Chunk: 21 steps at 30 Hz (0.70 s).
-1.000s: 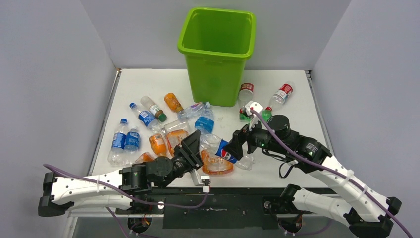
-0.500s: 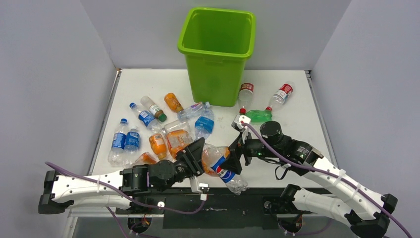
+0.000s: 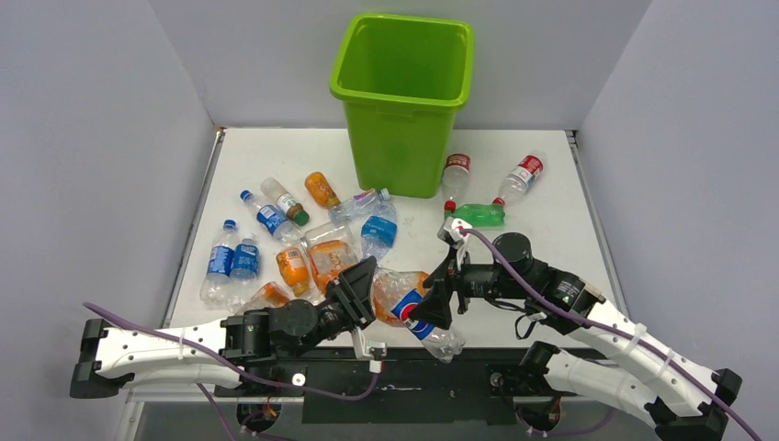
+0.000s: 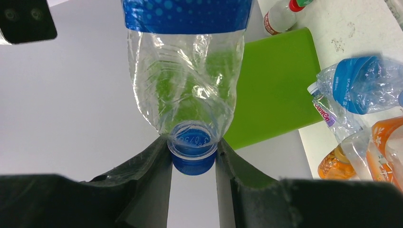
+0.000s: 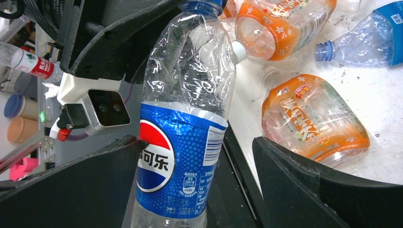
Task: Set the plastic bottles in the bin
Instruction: Place the plastic bottle in the trash bin.
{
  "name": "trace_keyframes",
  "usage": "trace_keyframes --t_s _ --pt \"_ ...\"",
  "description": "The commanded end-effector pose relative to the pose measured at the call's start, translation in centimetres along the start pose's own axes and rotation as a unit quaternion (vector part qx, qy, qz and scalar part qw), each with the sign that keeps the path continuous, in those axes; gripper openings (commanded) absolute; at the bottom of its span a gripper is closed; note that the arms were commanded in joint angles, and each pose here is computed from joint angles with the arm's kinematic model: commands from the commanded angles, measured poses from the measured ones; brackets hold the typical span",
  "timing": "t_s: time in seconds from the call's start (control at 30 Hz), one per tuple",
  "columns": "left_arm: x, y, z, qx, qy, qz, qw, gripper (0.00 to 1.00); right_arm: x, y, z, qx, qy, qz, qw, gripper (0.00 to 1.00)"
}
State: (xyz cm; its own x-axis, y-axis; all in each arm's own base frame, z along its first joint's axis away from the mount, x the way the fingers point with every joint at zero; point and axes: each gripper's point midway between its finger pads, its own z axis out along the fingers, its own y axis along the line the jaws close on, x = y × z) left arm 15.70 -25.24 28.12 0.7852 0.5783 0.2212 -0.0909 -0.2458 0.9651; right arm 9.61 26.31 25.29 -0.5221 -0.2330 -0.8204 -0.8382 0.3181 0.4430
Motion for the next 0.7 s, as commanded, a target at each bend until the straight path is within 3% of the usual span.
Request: trace_keyframes --t_s 0.0,0.2,0.4,0.53,0.57,0.67 --pt "0.7 3.1 -0.5 -0.066 0.006 -0.061 0.996 0.0 0.5 0.4 0.0 -0.01 -0.002 0.026 1.0 0.9" --pt "0.3 2.6 0.1 -0.054 0.004 -0.052 0.997 0.0 0.8 1.2 -0.2 -0.027 0.0 0.044 0.999 0.9" --pt "0.4 3.8 0.2 -0.065 0.009 -0.051 0.997 0.0 4.2 0.1 0.6 -0.017 0.055 0.078 0.995 0.9" --pt "0.4 4.2 0.3 -0.063 0.009 -0.046 0.997 0.0 5.0 -0.1 0.6 -0.013 0.069 0.083 0.994 0.97" --pt "0.3 4.3 0.4 -0.063 0.008 -0.045 0.997 0.0 5.2 -0.2 0.6 -0.011 0.073 0.083 0.994 0.96" --pt "0.3 4.4 0.5 -0.062 0.008 -0.042 0.997 0.0 5.1 -0.4 0.6 -0.006 0.07 0.082 0.994 0.75"
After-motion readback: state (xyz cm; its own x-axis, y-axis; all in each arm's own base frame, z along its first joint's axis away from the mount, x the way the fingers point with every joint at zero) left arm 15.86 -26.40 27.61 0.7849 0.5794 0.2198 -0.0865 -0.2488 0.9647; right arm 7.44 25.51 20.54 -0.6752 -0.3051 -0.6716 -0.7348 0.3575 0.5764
